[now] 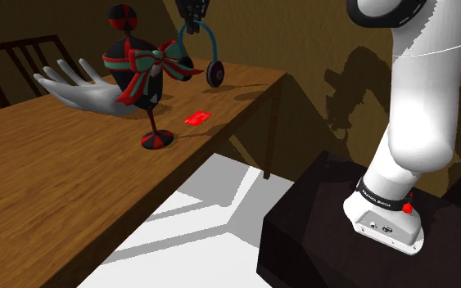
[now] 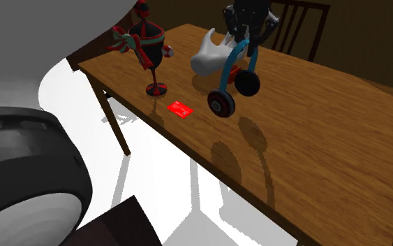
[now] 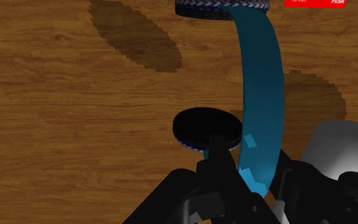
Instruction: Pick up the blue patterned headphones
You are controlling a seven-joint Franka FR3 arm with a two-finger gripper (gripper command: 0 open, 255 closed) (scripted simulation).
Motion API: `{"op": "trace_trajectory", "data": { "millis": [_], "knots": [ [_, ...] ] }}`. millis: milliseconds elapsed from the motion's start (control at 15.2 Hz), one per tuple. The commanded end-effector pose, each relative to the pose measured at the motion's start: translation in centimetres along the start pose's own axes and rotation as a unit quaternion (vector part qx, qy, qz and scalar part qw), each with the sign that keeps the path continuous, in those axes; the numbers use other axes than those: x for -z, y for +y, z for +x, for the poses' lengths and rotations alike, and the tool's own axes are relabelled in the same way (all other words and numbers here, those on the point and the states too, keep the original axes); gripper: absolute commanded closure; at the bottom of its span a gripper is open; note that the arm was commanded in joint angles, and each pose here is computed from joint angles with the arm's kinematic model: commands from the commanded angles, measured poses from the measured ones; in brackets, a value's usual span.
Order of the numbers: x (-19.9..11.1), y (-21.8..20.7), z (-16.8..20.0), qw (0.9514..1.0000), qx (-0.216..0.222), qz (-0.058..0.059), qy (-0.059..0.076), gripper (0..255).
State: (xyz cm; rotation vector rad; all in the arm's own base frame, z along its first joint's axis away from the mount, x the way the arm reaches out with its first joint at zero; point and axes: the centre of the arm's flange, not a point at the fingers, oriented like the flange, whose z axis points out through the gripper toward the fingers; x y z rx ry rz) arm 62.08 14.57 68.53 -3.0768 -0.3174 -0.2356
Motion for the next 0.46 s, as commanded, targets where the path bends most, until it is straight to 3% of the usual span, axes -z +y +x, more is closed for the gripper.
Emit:
{"op": "trace_trajectory", "data": {
  "millis": [0, 396],
  "knots": [
    [1.1, -0.2, 0.1, 1.0000, 0.000, 0.000, 0.000, 255],
    [3.2, -0.2, 0.5, 1.0000, 0.000, 0.000, 0.000, 255]
  ]
}}
